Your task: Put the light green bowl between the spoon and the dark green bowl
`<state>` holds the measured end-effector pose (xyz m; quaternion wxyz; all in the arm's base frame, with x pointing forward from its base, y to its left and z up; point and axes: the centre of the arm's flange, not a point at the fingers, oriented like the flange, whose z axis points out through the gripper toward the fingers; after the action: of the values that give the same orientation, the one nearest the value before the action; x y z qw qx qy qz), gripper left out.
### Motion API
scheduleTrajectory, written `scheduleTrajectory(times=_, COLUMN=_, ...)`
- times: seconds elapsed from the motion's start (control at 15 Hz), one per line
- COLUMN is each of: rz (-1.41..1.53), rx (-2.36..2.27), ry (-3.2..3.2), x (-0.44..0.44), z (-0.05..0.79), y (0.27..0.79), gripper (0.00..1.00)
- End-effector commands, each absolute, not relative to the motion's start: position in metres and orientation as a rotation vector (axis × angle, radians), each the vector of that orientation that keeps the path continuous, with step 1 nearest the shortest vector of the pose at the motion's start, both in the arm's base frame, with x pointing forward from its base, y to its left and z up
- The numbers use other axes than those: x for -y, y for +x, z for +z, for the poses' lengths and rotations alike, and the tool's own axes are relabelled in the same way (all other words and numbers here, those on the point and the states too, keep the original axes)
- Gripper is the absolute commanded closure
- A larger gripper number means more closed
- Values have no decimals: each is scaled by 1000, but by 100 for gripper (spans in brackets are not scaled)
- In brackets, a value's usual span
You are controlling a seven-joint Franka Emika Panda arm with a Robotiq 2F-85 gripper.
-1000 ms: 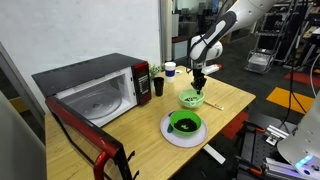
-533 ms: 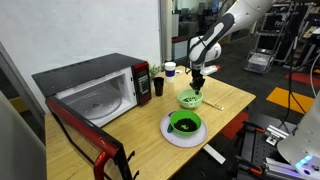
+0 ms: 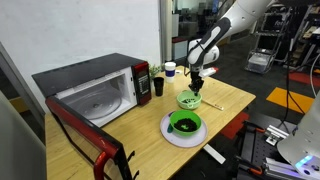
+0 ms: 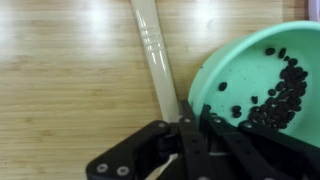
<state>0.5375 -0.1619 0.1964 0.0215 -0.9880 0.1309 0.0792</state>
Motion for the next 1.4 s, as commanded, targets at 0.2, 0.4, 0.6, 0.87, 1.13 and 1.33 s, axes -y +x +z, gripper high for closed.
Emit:
scheduleTrajectory(times=0.2, rz=165, rx=-357, ry=-3084, x=163, z=188, y=547, gripper=98)
scheduleTrajectory(times=0.4, rz=131, rx=-340, ry=-3094, x=162, z=186, y=549, gripper=98)
scheduleTrajectory(times=0.6, rz=114, rx=-324, ry=-3096, x=161, z=185, y=549, gripper=98)
scheduleTrajectory(times=0.87, rz=86, rx=-301, ry=-3104, x=157, z=187, y=547, gripper=52)
scheduleTrajectory(times=1.13, rz=-21, rx=-275, ry=-3115, x=148, z=214, y=534, gripper=23)
scheduleTrajectory(times=1.33, rz=-100, rx=-283, ry=-3124, x=143, z=243, y=520, gripper=2)
